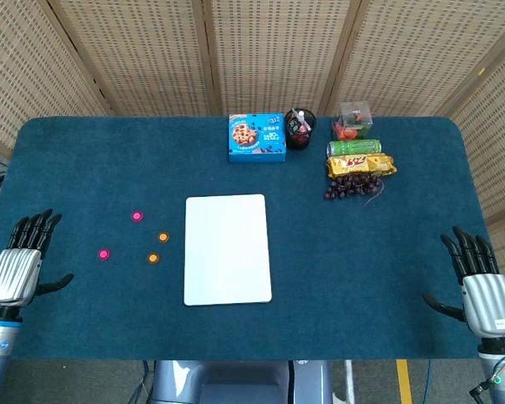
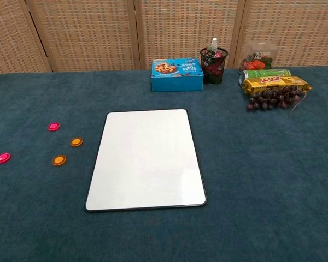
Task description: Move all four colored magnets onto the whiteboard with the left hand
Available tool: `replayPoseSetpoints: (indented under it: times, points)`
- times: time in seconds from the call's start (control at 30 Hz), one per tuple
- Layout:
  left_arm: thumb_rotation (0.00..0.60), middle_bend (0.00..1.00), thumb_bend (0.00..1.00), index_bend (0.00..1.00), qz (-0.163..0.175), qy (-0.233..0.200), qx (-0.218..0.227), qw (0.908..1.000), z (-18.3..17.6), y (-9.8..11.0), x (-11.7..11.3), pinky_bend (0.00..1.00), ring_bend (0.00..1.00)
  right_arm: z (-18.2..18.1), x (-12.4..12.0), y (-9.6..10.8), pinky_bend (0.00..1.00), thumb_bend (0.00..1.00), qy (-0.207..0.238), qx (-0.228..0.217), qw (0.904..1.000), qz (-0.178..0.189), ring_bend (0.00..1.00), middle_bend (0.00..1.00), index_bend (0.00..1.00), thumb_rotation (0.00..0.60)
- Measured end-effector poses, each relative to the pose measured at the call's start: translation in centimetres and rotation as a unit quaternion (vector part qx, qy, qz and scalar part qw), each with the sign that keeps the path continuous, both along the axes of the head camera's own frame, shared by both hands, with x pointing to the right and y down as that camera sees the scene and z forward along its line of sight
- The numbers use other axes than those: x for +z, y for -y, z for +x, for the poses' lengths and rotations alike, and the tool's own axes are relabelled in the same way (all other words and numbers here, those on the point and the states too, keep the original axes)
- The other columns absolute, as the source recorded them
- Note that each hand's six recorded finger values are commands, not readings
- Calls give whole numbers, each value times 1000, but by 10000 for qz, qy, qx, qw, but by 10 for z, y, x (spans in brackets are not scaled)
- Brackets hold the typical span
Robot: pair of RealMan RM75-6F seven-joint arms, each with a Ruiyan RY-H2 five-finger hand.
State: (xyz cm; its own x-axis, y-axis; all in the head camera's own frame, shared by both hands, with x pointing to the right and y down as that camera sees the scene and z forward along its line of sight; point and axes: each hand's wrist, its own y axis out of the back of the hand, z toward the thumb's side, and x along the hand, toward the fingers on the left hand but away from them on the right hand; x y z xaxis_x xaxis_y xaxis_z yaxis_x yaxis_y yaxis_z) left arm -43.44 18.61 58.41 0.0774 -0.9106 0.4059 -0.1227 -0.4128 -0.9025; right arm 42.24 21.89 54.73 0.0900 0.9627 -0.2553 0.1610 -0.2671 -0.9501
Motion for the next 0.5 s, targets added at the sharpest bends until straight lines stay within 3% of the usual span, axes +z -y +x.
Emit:
replayPoseSetpoints:
  times: [0.23, 0.4, 0.5]
  points:
    - [600, 0, 155, 0, -65, -55, 56, 9999, 4, 0, 3, 0, 0, 1, 1, -1, 0, 156, 26, 51, 10000, -34, 0, 0, 0, 600]
    - [600, 0, 165, 3, -319, -210, 368, 9986, 24, 9, 18, 0, 0, 1, 2, -1, 0, 156, 84, 97, 9999, -110, 0, 0, 0, 600]
    - [600, 0, 187, 84, -564, -303, 631, 9959, 45, 19, 36, 0, 0, 1, 2, -1, 0, 156, 105, 118, 9998, -138, 0, 0, 0, 600]
